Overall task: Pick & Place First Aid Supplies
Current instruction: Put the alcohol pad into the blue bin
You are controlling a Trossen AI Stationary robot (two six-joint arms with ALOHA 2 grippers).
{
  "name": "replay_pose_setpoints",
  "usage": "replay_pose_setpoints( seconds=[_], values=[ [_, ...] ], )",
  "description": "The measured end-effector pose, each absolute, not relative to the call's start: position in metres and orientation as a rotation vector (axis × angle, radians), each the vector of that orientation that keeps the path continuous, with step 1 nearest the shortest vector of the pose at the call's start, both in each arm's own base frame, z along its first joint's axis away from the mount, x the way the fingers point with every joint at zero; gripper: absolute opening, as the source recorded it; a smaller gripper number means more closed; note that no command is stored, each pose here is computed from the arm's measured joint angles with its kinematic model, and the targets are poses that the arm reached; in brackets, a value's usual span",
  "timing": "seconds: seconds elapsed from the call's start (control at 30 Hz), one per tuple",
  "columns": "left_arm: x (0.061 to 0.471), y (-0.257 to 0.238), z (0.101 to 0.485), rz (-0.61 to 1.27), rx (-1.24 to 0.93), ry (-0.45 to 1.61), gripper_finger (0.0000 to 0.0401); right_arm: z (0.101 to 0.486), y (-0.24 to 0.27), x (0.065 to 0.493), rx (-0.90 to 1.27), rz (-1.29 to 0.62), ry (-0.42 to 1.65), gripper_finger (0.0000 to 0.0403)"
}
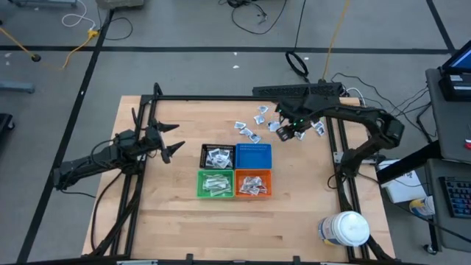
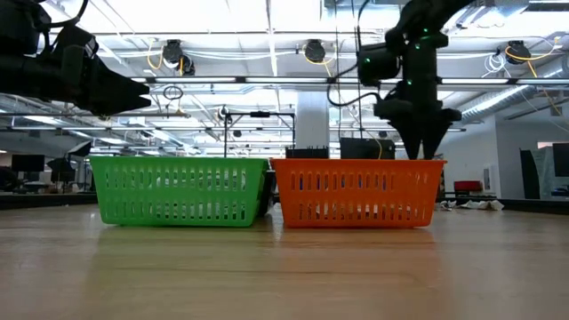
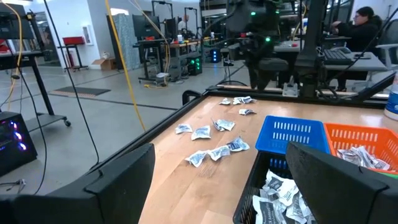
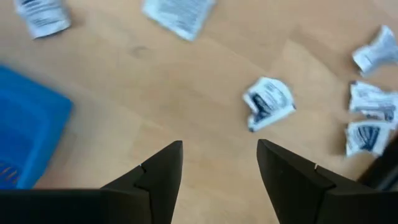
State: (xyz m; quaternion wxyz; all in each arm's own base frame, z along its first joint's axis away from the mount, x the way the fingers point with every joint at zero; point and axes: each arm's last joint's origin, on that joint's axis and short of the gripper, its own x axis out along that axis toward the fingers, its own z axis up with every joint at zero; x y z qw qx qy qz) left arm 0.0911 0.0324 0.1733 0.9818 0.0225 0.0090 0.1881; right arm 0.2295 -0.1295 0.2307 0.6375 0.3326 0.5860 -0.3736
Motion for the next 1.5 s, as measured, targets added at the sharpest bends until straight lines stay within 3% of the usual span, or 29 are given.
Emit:
replay_pose_setpoints(
  seconds=[0.3, 0.67, 1.17, 1.5],
  values=[
    [0.091, 0.032, 0.173, 0.379, 0.045, 0.018, 0.0365, 0.234, -0.161, 0.198, 0.875, -0.976, 1.296, 0.0201],
    [0.091, 0.032, 0.173, 0.379, 0.045, 0.018, 0.0365, 0.232, -0.176, 0.190, 0.937, -1.062, 1.235, 0.0201],
    [0.091, 0.032, 0.173, 0.379, 0.045, 0.018, 0.0365, 0.162, -0.173, 0.198, 1.036, -1.164, 1.258, 0.0201],
    [0.091, 0.032, 0.173, 0.378, 0.045, 0.018, 0.0365, 0.146, -0.175, 0.201, 1.097, -1.201, 1.268, 0.0183]
  ],
)
